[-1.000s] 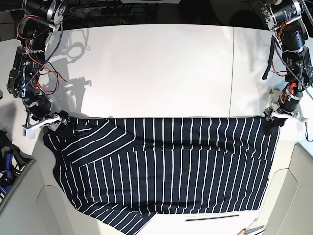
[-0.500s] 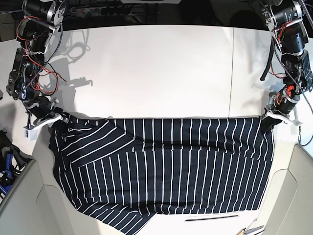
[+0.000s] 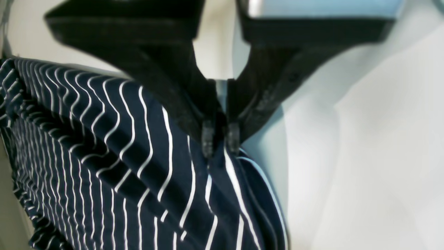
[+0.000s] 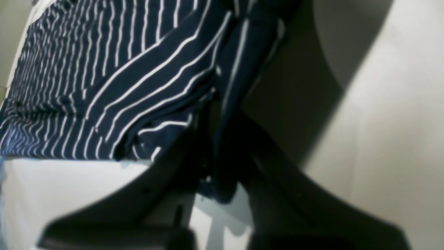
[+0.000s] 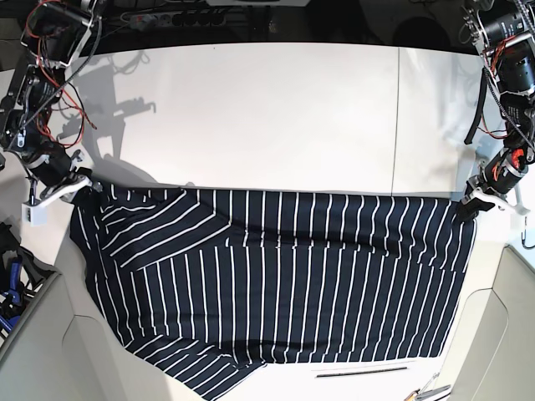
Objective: Fold the T-shirt properly
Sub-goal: 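Regrasp the folded edge and drag the shirt toward the robot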
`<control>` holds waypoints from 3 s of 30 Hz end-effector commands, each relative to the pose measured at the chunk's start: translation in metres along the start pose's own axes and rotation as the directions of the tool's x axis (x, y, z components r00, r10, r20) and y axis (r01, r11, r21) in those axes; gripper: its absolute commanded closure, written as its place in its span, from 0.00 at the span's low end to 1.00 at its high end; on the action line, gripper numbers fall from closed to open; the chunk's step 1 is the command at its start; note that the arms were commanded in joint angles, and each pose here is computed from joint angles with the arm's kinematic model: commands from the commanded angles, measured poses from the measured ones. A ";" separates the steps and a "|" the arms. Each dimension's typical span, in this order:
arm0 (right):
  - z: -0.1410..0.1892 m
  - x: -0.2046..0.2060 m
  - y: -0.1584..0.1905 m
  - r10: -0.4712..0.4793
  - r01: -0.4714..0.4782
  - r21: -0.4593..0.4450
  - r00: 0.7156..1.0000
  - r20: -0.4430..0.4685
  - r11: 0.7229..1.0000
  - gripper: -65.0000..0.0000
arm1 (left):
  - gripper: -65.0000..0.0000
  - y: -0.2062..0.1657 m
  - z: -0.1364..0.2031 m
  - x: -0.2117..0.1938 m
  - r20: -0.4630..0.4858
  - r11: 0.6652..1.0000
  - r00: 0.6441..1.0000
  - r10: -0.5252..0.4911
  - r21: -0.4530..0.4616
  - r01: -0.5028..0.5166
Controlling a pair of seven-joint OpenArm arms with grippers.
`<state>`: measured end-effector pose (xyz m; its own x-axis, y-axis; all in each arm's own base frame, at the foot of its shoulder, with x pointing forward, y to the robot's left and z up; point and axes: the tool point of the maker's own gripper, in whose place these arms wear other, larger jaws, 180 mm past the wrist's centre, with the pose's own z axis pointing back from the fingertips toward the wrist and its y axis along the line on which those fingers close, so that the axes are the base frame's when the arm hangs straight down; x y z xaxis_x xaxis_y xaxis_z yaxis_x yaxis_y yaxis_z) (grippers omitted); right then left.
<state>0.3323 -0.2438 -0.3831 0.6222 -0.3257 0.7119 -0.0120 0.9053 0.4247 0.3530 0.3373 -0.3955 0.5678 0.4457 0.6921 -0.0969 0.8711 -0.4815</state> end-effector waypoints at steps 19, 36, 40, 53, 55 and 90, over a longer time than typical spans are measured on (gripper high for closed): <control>0.041 -0.006 -0.007 0.086 -0.087 -0.013 0.995 -0.041 0.996 1.00 | 1.00 -0.014 0.071 -0.010 -0.022 0.993 0.994 -0.103 -0.058 0.101; 0.077 -0.052 0.001 0.095 -0.096 -0.002 0.988 -0.126 0.995 1.00 | 1.00 0.008 0.129 -0.057 -0.099 0.999 0.994 -0.044 -0.004 0.044; 0.092 -0.059 0.001 0.112 -0.116 -0.016 0.983 -0.147 0.993 1.00 | 1.00 0.012 0.141 -0.063 -0.118 0.998 0.992 -0.054 0.014 0.056; 0.138 -0.072 -0.021 0.023 -0.037 -0.077 0.984 -0.176 0.996 1.00 | 1.00 -0.015 0.162 -0.077 -0.176 0.987 0.971 -0.161 -0.028 0.158; 0.144 -0.074 -0.025 0.012 -0.029 -0.092 0.984 -0.178 0.995 1.00 | 1.00 -0.013 0.164 -0.081 -0.191 0.987 0.968 -0.160 -0.024 0.158; 0.154 0.035 -0.065 0.137 -0.107 -0.262 0.986 0.097 0.959 0.45 | 0.58 0.008 0.185 -0.019 -0.037 0.979 0.982 -0.187 0.073 0.189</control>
<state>0.2262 -0.3503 -0.3165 0.5790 -0.2467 0.7771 0.1420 0.9691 0.2019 0.1832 0.3713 -0.3263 0.6314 0.2881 0.7199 -0.0741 0.9466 -0.3138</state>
